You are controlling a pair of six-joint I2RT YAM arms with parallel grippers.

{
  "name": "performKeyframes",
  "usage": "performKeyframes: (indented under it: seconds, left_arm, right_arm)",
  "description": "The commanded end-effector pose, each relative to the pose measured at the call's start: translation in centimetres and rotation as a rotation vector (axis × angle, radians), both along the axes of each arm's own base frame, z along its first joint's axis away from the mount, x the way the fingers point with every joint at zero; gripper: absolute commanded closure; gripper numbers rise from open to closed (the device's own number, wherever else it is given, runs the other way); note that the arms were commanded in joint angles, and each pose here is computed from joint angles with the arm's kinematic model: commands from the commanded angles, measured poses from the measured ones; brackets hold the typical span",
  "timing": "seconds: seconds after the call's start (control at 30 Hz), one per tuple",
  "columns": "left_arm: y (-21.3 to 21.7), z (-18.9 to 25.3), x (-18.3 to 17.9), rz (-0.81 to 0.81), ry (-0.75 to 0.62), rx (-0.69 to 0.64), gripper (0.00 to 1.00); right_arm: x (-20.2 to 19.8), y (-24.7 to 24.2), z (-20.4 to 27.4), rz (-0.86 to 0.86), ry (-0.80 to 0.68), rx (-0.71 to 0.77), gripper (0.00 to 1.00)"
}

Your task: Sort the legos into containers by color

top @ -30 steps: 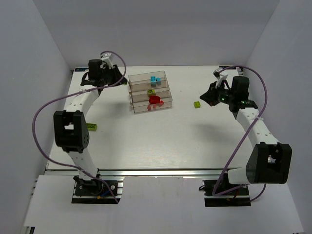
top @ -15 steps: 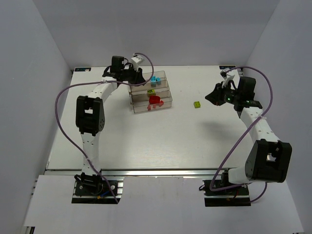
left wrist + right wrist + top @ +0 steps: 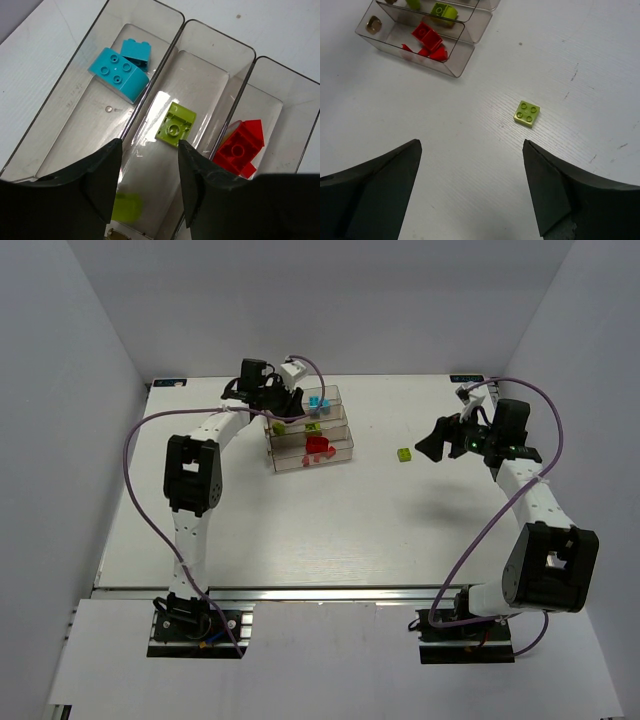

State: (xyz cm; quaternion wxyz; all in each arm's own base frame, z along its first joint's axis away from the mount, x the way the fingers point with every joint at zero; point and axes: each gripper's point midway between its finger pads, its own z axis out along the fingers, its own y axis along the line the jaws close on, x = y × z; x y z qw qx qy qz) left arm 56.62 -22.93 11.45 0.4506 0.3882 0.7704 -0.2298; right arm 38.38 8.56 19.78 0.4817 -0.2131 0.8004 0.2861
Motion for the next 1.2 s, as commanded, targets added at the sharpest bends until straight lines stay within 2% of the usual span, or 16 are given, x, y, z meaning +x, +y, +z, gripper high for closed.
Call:
performKeyframes:
  seconds: [0.0, 0.1, 0.17, 0.2, 0.23, 0.33, 0.37, 0.4, 0.43, 0.47, 0.5, 0.57, 0.6, 0.67, 0.87, 1.17]
  left_arm:
    - [0.1, 4.5, 1.4, 0.042, -0.096, -0.017, 0.41]
    - [0.1, 7.7, 1.2, 0.089, -0.113, -0.079, 0.46]
    - [0.2, 8.8, 0.5, 0.142, -0.081, -0.131, 0.77]
    - [0.8, 12.2, -0.3, 0.205, -0.072, -0.214, 0.92]
    - [1.6, 12.8, -0.8, 0.253, -0.042, -0.248, 1.00]
    - [5.3, 14.1, -3.9, 0.515, 0.083, -0.323, 1.00]
    - [6.1, 14.1, -5.0, 0.561, 0.093, -0.324, 0.99]
    - [8.1, 10.9, -6.7, 0.702, 0.158, -0.307, 0.84]
    - [9.8, 10.7, -7.9, 0.791, 0.164, -0.318, 0.63]
    - [11.0, 13.8, -10.2, 0.856, 0.124, -0.392, 0.28]
    - [13.1, 10.6, -12.1, 0.968, 0.144, -0.343, 0.18]
    - [15.3, 12.5, -15.2, 1.042, 0.077, -0.382, 0.02]
    - [16.8, 10.4, -16.8, 1.122, 0.096, -0.342, 0.02]
    - [18.5, 11.4, -19.1, 1.184, 0.052, -0.341, 0.02]
    - [22.9, 9.3, -23.7, 1.334, -0.062, -0.264, 0.02]
    - [23.0, 9.2, -23.9, 1.335, -0.059, -0.253, 0.02]
  right_arm:
    - [0.0, 0.1, 0.3, 0.048, -0.038, -0.009, 0.11]
    - [-0.4, 0.5, -0.2, 0.119, -0.095, -0.059, 0.11]
    - [-0.3, 0.6, -1.1, 0.171, -0.164, -0.123, 0.11]
    - [0.2, 0.4, -2.2, 0.176, -0.156, -0.143, 0.11]
    - [1.5, 0.2, -1.6, 0.161, -0.170, -0.177, 0.11]
    - [3.7, -0.6, -5.0, 0.080, 0.071, -0.224, 0.26]
    - [5.8, -1.4, -3.7, 0.017, 0.071, -0.272, 0.34]
    - [6.0, -0.8, -5.3, -0.010, 0.155, -0.280, 0.39]
    - [6.3, -0.2, -5.7, -0.030, 0.166, -0.312, 0.40]
    - [7.2, -0.2, -6.8, -0.094, 0.168, -0.384, 0.42]
    - [7.2, 1.0, -7.3, -0.123, 0.194, -0.384, 0.42]
    - [8.0, 1.4, -8.1, -0.199, 0.219, -0.428, 0.38]
    - [8.0, 1.8, -9.9, -0.220, 0.275, -0.440, 0.37]
    - [8.2, 2.0, -12.0, -0.257, 0.332, -0.472, 0.33]
    - [8.5, 1.7, -15.1, -0.337, 0.382, -0.556, 0.29]
    - [8.2, 1.2, -15.8, -0.321, 0.361, -0.602, 0.29]
